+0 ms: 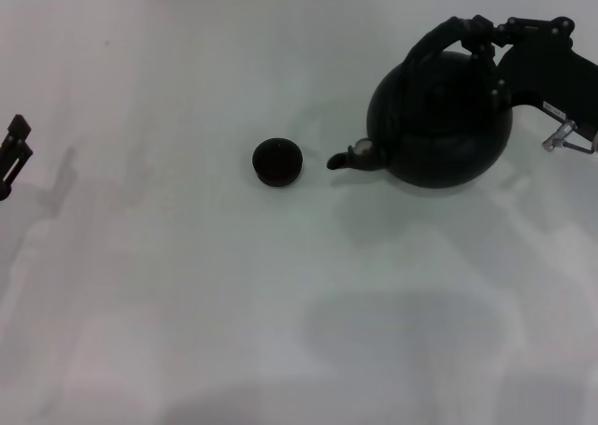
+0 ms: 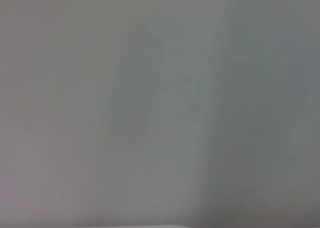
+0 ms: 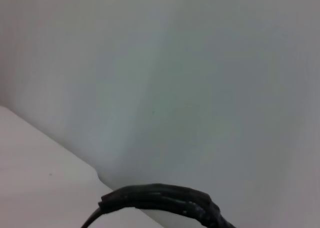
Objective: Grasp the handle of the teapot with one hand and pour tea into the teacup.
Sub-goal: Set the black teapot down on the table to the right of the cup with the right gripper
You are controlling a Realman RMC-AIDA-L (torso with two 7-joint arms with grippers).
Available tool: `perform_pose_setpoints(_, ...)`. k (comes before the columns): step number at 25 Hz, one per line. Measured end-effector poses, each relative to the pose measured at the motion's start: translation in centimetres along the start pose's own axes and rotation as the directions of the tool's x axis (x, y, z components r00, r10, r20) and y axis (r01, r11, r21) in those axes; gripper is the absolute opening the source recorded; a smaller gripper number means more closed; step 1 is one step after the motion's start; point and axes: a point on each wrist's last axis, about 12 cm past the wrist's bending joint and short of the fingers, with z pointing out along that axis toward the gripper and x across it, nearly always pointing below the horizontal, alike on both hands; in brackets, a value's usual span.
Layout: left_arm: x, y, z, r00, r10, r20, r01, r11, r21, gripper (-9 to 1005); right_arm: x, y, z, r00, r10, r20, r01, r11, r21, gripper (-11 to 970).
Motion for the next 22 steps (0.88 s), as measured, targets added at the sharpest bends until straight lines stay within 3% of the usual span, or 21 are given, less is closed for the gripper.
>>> perform_pose_setpoints(22, 0.0, -0.2, 0.4, 1.0, -0.002, -0.004, 0.002, 1.0, 0.002, 770, 2.0, -0.6, -0.1, 1.0, 0.031, 0.001, -0.031, 0.999, 0.016, 107)
